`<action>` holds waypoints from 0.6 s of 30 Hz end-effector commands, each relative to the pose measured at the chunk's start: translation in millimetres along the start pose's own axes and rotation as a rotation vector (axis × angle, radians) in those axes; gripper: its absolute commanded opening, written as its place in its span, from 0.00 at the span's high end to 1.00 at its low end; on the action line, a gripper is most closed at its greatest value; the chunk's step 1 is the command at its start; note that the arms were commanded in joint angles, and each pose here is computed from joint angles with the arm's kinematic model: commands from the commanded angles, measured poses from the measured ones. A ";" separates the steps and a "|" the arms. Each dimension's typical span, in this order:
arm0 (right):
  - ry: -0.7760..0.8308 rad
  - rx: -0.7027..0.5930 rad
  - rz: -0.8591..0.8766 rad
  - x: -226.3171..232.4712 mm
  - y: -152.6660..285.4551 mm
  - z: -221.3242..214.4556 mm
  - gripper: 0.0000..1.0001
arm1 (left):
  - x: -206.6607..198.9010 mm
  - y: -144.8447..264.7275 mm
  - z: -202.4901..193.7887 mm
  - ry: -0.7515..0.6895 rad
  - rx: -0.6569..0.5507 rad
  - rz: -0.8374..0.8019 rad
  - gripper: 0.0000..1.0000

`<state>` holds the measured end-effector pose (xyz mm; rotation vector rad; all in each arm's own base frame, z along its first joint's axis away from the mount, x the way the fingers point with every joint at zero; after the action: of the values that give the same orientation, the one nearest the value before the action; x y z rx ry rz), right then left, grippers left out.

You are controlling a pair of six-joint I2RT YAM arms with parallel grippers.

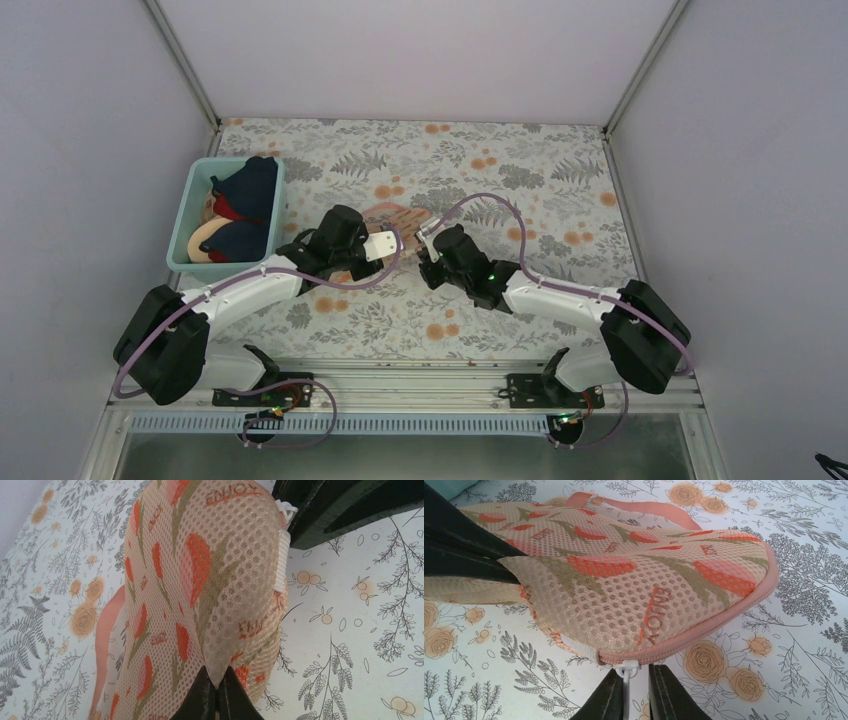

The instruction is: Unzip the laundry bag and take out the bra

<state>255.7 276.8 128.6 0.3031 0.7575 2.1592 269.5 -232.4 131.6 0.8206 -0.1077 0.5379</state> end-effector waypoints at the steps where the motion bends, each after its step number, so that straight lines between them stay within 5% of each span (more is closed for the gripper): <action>1: 0.021 -0.025 -0.033 -2.2 4.1 13.8 0.86 | 4.4 3.0 13.5 0.007 -0.040 0.000 0.98; 6: 0.044 -0.016 -0.021 -0.3 3.4 14.3 0.96 | 3.9 2.5 13.3 0.009 -0.040 -0.003 0.98; 18: -0.059 0.065 -0.058 -40.2 0.4 -5.5 0.96 | 3.9 0.6 4.7 -0.031 -0.017 0.015 0.98</action>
<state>265.2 265.1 128.5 0.3147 0.8017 2.1319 270.2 -232.8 132.4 0.8185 -0.1162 0.5374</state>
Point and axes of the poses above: each gripper's point midway between its finger pads, its own y axis back along the fingers, its own x axis along the line the jaws close on, z = x × y, the point moved 2 cm from there along y, back along the fingers, and after that the axes turned 3 degrees about y, right-handed, at the moved point
